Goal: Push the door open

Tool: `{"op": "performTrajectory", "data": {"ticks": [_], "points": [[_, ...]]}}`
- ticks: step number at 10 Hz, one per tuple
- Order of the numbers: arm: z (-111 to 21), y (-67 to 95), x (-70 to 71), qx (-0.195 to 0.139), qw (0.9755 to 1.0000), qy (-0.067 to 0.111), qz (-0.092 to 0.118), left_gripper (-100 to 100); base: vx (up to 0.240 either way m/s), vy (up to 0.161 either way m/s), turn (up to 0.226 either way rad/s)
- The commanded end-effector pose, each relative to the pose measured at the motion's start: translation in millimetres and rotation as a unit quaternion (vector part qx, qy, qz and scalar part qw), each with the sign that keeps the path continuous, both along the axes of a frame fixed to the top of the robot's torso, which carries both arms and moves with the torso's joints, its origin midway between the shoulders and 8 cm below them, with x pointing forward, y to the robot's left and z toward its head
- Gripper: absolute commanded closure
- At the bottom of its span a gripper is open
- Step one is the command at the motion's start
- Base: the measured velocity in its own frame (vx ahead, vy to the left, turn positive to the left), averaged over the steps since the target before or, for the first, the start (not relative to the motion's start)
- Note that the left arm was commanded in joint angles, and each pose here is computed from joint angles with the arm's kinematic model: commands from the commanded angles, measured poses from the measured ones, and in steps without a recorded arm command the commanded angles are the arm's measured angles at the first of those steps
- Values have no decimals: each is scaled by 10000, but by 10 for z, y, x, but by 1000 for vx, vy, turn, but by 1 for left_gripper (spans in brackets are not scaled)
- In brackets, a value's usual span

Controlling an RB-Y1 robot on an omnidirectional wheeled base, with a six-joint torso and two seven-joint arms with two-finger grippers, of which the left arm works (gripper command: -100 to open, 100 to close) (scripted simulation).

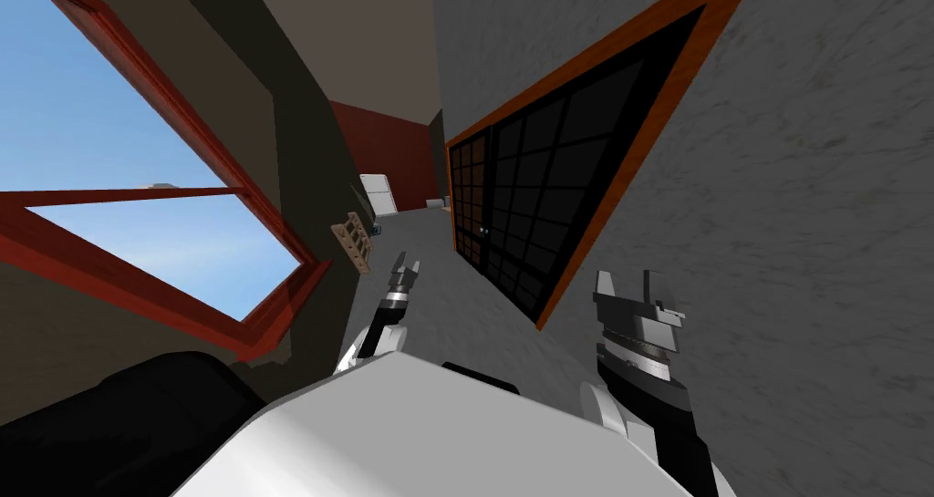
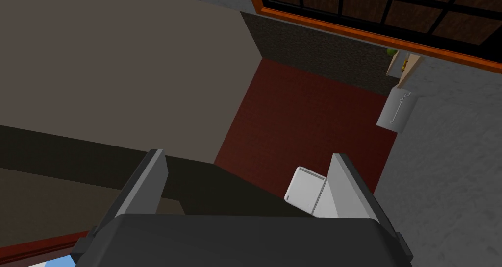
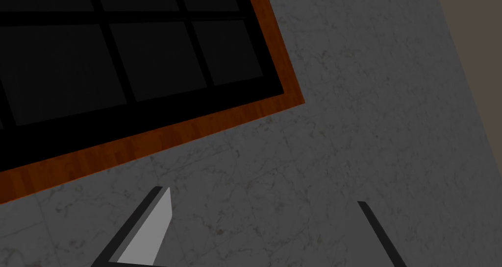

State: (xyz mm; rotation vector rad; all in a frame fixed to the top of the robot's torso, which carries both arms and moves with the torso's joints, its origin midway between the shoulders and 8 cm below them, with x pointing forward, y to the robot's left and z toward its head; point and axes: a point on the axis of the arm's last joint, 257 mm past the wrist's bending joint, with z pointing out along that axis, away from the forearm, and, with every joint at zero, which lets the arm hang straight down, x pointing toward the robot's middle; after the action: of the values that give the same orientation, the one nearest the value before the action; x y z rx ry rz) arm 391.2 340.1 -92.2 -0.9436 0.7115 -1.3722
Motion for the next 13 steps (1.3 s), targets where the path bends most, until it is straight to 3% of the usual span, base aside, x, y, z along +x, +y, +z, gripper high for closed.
{"op": "performTrajectory", "data": {"ticks": [1, 7, 13], "points": [[-58, 62, 37, -89, 10000, 30, -23, -100, -85, 55, -164], [-309, 317, 102, -470, 9988, 141, -51, -100, -46, 73, -199], [-571, 607, 144, -941, 9953, 221, -36, -100, -4, 81, -207]]}}
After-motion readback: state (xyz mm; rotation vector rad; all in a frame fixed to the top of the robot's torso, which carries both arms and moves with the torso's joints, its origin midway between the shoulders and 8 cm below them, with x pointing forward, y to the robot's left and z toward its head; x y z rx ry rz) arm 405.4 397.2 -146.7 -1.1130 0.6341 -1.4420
